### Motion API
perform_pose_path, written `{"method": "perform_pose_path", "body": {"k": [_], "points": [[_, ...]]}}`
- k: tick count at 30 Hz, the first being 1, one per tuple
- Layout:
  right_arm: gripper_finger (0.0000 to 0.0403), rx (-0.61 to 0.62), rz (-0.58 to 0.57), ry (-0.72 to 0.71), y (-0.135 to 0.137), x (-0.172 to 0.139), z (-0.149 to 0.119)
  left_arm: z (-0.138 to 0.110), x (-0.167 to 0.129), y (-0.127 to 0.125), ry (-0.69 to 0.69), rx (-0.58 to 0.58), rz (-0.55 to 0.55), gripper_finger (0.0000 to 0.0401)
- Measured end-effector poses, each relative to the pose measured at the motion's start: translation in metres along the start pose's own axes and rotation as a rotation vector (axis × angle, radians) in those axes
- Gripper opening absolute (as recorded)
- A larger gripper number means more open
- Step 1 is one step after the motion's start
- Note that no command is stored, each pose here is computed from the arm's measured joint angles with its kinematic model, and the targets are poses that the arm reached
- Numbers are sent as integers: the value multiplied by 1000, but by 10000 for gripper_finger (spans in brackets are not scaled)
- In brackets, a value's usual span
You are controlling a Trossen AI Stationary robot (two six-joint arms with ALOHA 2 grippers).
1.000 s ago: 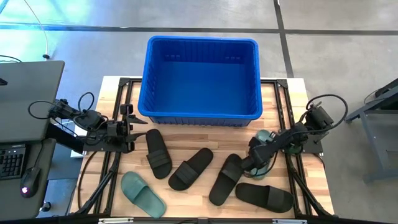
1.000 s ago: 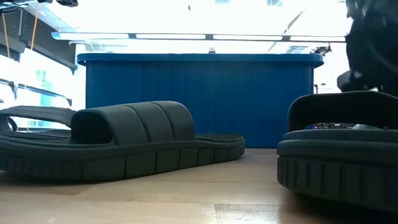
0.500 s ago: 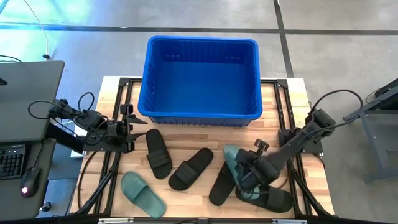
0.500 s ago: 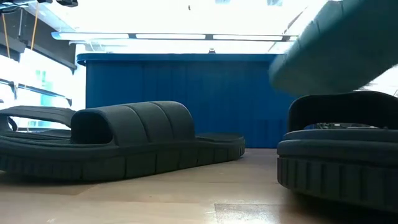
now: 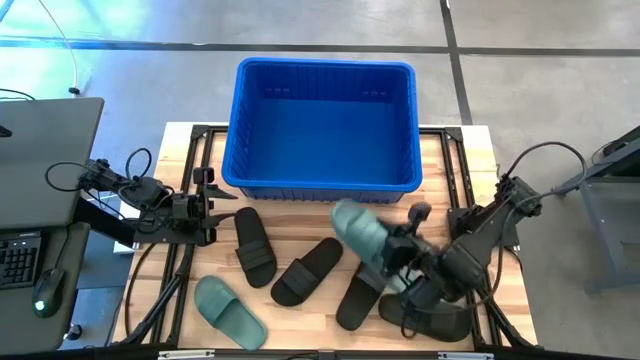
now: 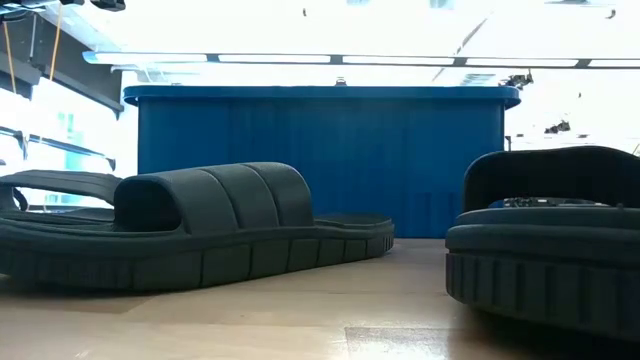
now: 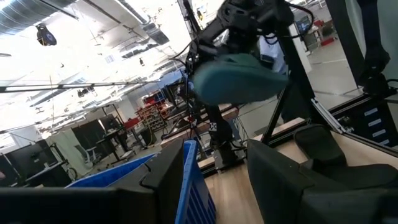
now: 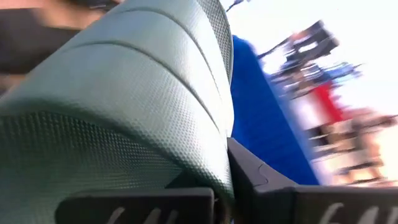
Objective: Pick and place slides into bin
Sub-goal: Put the top green slide into the blue container
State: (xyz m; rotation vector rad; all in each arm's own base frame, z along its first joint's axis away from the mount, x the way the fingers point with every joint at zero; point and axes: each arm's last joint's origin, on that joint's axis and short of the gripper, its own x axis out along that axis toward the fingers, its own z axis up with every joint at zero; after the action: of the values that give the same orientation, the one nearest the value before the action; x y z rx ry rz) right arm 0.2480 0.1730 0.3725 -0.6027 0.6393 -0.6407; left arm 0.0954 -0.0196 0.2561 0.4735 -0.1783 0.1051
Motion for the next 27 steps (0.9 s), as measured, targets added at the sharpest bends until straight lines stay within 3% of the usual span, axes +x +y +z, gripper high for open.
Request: {"method": "perform_pose_path", "body": {"k": [5,12,21,27], "points": [[1,-147,-230,-9,-33,30,7,0,0,0,-1,0,0,161],[0,-73,-358,223,-106,85,-5,0,0,0,-1,0,0,161],[0,100,-350,556,-188,160,-42,0,0,0,-1,0,1,161],[0,151,-210,441,-207,221,-54,0,0,0,-1,0,0,161]]}}
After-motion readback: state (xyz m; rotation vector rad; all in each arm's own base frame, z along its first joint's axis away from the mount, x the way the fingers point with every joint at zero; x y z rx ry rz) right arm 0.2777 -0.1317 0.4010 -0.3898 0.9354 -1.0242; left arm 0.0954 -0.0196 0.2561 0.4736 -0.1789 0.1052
